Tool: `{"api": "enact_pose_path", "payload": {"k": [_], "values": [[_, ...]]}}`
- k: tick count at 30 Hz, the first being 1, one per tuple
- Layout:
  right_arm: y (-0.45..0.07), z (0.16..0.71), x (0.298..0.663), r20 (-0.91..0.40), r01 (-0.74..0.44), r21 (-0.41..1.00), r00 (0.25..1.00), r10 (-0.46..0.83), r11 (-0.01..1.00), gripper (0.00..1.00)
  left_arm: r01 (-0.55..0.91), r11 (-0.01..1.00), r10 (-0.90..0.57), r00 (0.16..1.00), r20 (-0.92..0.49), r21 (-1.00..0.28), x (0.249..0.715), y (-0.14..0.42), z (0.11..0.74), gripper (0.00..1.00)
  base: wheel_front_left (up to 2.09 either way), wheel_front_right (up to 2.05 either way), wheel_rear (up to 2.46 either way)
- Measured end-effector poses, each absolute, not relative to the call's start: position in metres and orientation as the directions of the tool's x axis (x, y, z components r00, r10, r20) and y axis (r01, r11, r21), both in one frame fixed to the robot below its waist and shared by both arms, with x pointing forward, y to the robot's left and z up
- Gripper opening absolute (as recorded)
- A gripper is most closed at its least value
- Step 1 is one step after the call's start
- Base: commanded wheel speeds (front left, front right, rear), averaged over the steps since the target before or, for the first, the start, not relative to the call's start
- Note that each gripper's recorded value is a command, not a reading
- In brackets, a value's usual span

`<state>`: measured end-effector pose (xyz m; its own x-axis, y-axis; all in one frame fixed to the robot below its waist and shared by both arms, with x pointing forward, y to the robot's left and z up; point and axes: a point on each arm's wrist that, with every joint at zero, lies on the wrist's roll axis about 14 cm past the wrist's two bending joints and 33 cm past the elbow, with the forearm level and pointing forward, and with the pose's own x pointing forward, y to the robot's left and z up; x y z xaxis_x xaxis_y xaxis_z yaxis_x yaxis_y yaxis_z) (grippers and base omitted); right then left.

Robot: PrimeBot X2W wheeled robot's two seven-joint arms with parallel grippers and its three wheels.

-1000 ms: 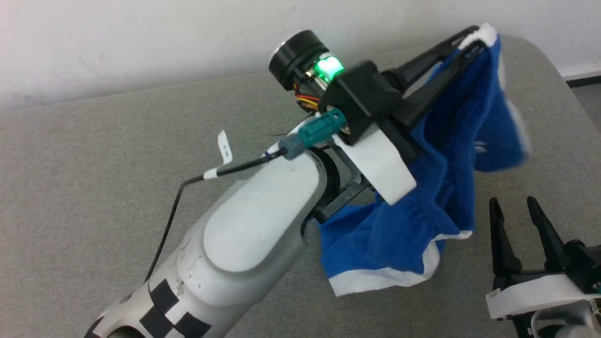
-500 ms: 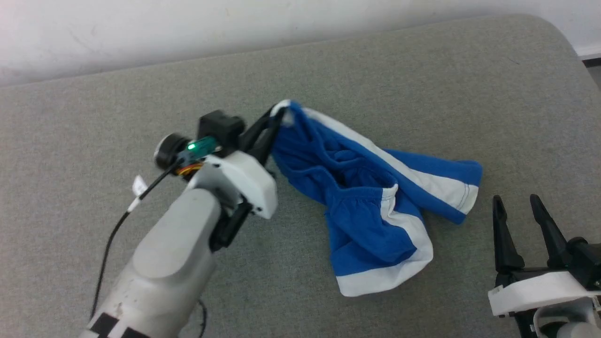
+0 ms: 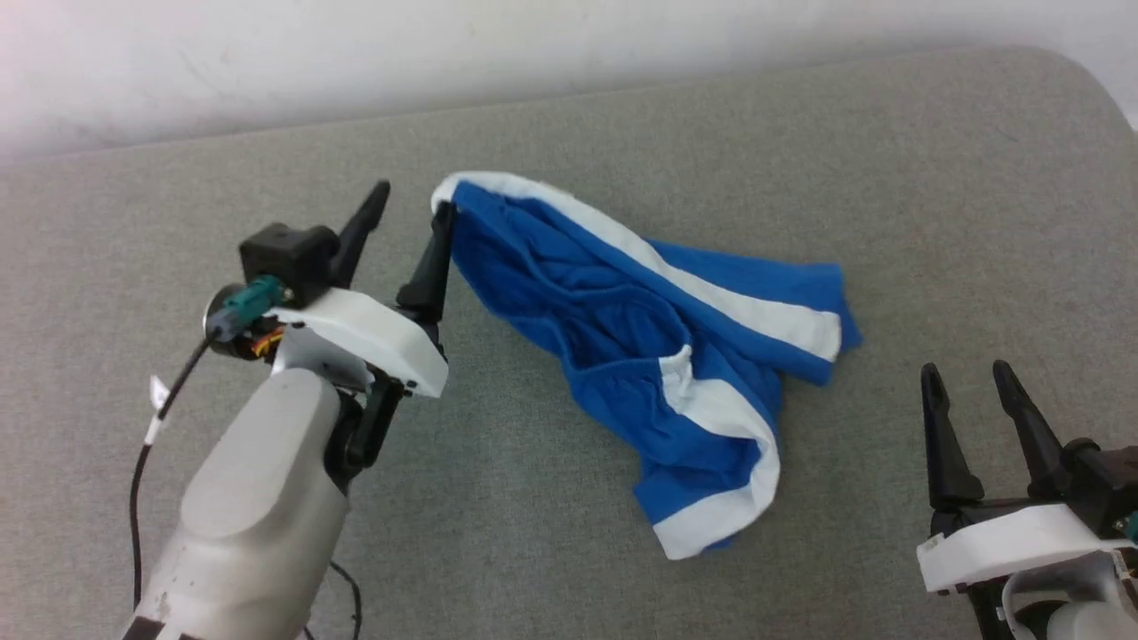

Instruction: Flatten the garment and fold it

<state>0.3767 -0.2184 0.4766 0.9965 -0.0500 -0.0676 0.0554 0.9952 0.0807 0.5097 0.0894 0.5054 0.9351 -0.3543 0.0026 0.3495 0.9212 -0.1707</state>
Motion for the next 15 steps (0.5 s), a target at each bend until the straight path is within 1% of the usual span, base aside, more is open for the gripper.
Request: {"api": "enact_pose_path", "payload": {"k": [3, 5, 8, 12, 15], "values": [[-0.217, 0.483, 0.375, -0.052, 0.05, 0.082, 0.998, -0.046, 0.995, 1.0, 0.356, 0.913, -0.347, 0.935, 0.078, -0.199, 0.502, 0.092, 0.53, 1.0, 0.0, 0.0, 0.0], [-0.217, 0.485, 0.372, -0.049, 0.048, 0.083, 0.998, -0.044, 0.995, 1.0, 0.363, 0.905, -0.357, 0.932, 0.068, -0.223, 0.489, 0.093, 0.53, 1.0, 0.0, 0.0, 0.0], [-0.216, 0.488, 0.367, -0.042, 0.046, 0.085, 0.998, -0.043, 0.995, 1.0, 0.348, 0.91, -0.357, 0.934, 0.0, -0.224, 0.465, 0.1, 0.515, 1.0, 0.0, 0.0, 0.0], [-0.213, 0.488, 0.362, -0.045, 0.037, 0.089, 0.998, -0.033, 0.995, 1.0, 0.291, 0.941, -0.315, 0.94, -0.13, -0.171, 0.438, 0.125, 0.488, 1.0, 0.0, 0.0, 0.0], [-0.207, 0.488, 0.364, -0.046, 0.021, 0.093, 0.999, -0.017, 0.995, 1.0, 0.279, 0.944, -0.314, 0.922, -0.228, -0.174, 0.419, 0.129, 0.466, 1.0, 0.0, 0.0, 0.0]]}}
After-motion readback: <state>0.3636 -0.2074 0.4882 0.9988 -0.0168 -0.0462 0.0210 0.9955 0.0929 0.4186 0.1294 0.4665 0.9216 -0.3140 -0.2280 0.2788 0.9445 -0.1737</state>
